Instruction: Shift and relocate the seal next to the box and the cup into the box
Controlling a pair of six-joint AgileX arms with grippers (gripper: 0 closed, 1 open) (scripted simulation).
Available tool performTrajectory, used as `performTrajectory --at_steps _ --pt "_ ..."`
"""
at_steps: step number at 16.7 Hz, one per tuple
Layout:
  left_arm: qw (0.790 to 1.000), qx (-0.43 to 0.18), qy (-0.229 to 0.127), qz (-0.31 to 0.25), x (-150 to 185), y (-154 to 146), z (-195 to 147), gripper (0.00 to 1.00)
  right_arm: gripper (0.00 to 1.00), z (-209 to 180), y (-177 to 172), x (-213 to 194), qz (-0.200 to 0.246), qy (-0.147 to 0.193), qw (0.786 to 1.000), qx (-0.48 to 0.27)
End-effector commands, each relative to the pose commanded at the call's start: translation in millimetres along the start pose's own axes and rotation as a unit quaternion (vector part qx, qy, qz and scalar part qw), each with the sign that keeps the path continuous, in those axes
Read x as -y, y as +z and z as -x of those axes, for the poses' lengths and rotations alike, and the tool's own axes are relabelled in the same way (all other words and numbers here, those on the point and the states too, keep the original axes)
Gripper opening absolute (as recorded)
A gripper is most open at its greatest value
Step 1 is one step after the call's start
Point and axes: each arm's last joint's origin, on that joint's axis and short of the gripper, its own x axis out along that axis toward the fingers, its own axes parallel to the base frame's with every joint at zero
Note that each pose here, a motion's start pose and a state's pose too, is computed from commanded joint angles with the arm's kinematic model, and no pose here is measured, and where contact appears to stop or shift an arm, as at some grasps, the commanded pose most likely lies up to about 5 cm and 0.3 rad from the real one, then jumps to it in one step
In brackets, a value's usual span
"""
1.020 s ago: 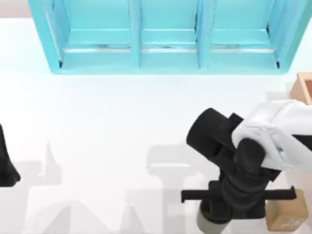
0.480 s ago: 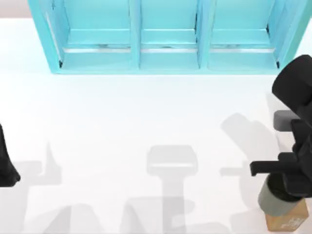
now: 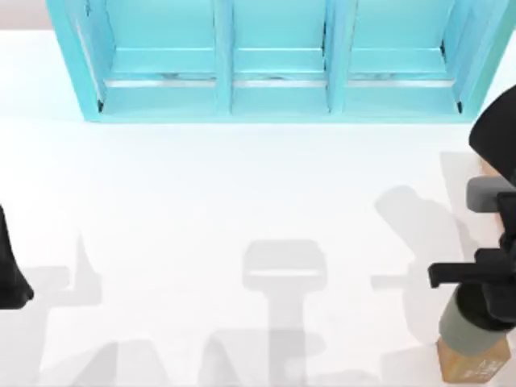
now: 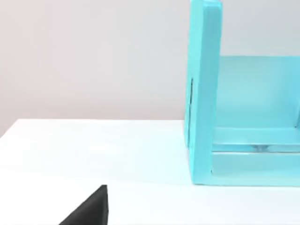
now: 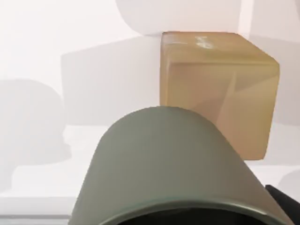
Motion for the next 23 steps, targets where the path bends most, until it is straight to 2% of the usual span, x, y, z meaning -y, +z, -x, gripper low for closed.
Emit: performTrajectory --at_steps 5,9,12,15,19,23 --pt "1.0 0.0 0.0 0.0 0.0 0.0 0.0 1.0 0.0 2.4 12.0 7.4 0.021 -0.008 1.0 0.006" --pt "1.0 0.0 0.0 0.0 0.0 0.0 0.0 1.0 0.0 3.8 32.4 36.6 0.033 -0.012 0.999 0.013" --pt "1.0 0.0 0.0 0.0 0.0 0.0 0.0 1.0 0.0 4.5 47.7 76.2 0.033 -0.017 0.999 0.018" --pt "1.0 0.0 0.0 0.0 0.0 0.0 0.0 1.0 0.0 3.3 53.9 134.7 0.023 -0.023 0.999 0.018" --pt "1.0 0.0 0.0 0.0 0.0 0.0 0.0 1.0 0.0 -1.7 41.3 202.9 0.008 -0.027 1.0 0.01" --pt "1.0 0.0 0.0 0.0 0.0 0.0 0.0 1.0 0.0 -6.0 26.0 234.5 -0.001 -0.025 1.0 0.009"
